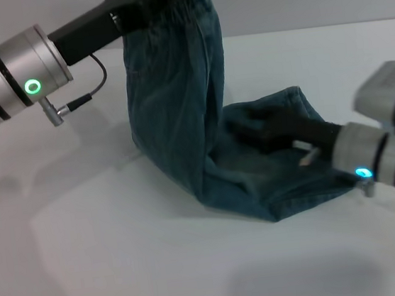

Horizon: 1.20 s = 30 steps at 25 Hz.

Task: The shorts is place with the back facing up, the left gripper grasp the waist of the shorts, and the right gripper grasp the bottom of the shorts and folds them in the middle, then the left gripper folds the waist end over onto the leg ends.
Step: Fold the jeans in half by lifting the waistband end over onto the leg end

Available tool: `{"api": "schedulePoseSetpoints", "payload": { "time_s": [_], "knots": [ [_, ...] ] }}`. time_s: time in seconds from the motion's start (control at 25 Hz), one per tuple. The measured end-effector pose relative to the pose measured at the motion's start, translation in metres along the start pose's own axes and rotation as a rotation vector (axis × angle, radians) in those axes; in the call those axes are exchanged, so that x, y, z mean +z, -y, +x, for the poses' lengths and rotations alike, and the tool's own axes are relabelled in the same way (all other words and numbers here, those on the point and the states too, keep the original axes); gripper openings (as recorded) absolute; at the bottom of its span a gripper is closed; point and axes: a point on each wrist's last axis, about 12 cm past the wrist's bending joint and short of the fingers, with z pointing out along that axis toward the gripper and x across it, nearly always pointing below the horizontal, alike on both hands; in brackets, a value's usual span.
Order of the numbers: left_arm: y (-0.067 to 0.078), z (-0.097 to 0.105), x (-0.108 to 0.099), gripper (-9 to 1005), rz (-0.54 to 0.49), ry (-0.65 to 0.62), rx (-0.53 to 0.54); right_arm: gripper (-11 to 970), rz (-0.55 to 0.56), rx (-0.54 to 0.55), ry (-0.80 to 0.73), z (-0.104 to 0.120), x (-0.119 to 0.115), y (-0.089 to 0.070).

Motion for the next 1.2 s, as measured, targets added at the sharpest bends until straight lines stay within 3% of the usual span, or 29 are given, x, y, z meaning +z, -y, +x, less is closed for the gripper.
{"api": "schedulePoseSetpoints", "payload": {
  "time_s": [0.32,0.6,0.84,1.2],
  "knots": [
    [0.008,0.012,0.001,94,0.049,-0.053,-0.019,436,0.274,0.06,0.116,0.001,-0.045,0.048],
    [0.016,0.02,0.01,124,0.104,-0.117,-0.009,436,0.583,0.102,0.309,-0.02,-0.1,0.099],
    [0.021,0.026,0.018,149,0.14,-0.16,0.015,436,0.665,0.115,0.372,-0.025,-0.118,0.11],
    [0.029,0.028,0.033,187,0.196,-0.217,0.044,436,0.685,0.122,0.342,-0.025,-0.114,0.114]
  ]
}}
